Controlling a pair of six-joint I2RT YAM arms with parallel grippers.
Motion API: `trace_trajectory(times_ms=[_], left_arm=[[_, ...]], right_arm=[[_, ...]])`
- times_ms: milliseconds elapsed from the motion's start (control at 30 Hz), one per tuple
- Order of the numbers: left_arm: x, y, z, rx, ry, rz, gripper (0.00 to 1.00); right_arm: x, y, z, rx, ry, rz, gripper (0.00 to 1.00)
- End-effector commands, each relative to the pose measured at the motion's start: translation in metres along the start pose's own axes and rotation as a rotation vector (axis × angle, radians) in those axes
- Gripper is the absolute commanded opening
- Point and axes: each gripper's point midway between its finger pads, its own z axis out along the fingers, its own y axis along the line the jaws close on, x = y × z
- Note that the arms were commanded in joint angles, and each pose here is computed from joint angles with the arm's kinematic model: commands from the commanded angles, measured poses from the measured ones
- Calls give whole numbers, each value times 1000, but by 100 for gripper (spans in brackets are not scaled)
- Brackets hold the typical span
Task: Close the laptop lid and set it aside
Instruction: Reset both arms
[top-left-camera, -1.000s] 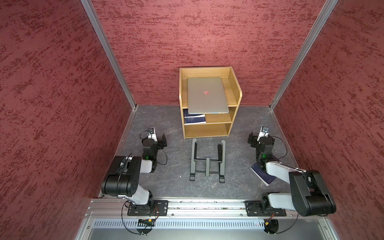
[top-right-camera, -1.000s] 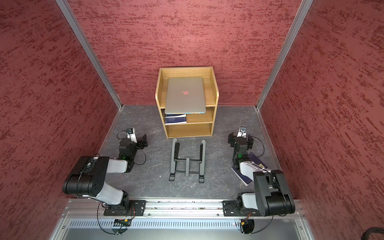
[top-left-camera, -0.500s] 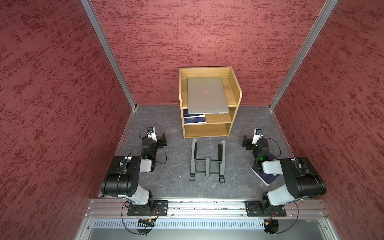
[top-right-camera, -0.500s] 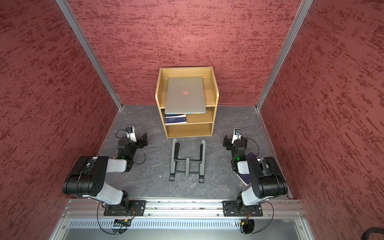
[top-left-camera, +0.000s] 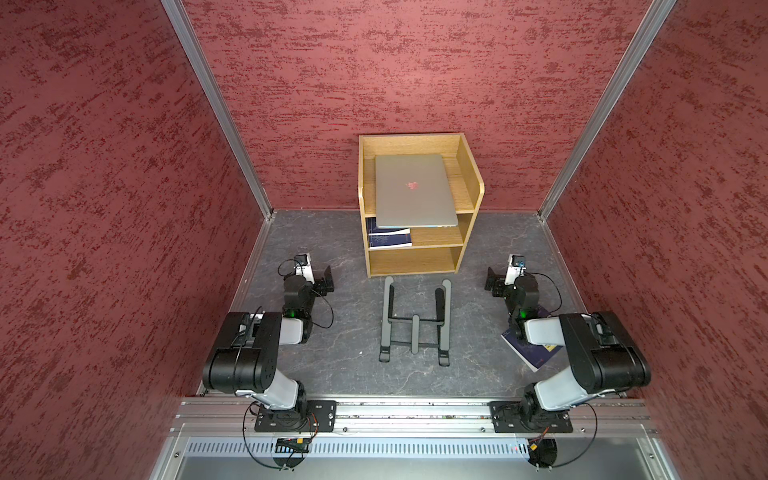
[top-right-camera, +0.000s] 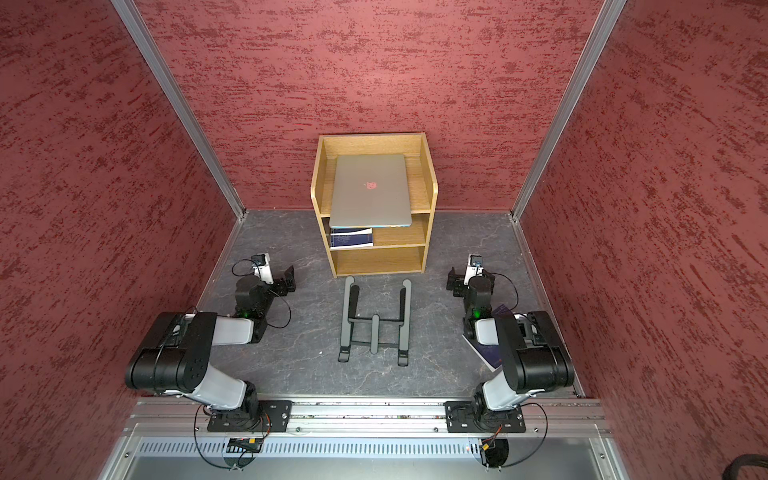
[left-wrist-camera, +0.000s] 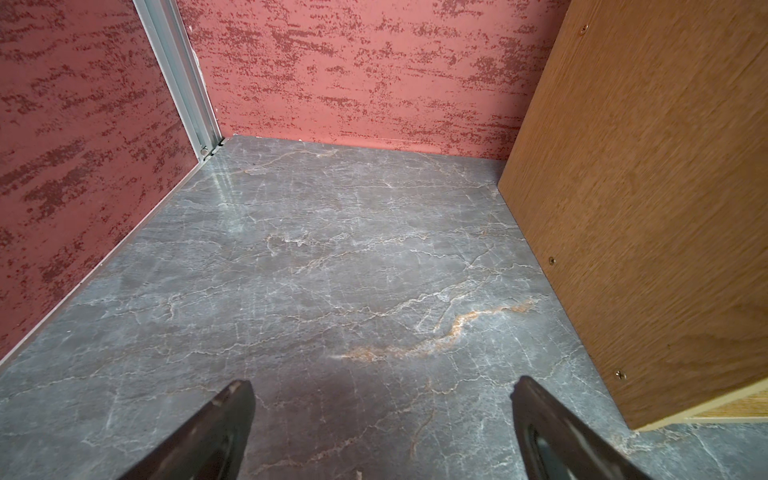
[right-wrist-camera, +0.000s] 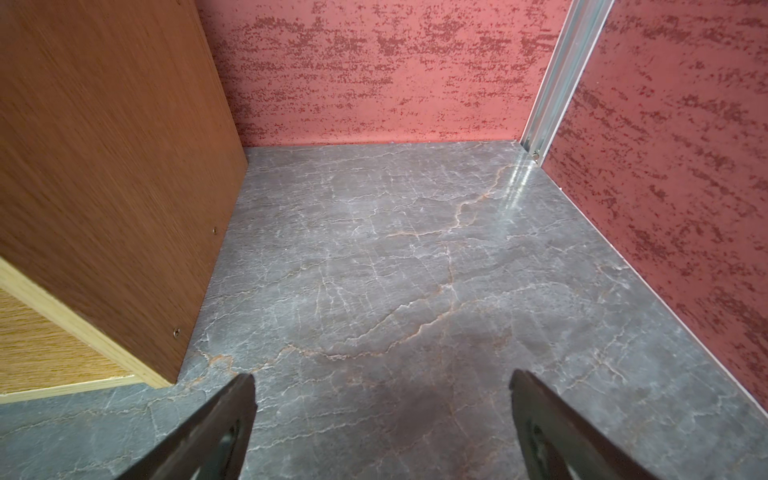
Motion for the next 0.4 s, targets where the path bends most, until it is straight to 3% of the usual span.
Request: trace_trajectory(times_ms=[0, 367], left_arm=[[-12, 0, 2, 4, -33, 7, 100], [-12, 0, 2, 4, -33, 7, 100]], right_arm=[[-14, 0, 1, -11, -41, 8, 98], [-14, 1, 1, -11, -41, 8, 99]])
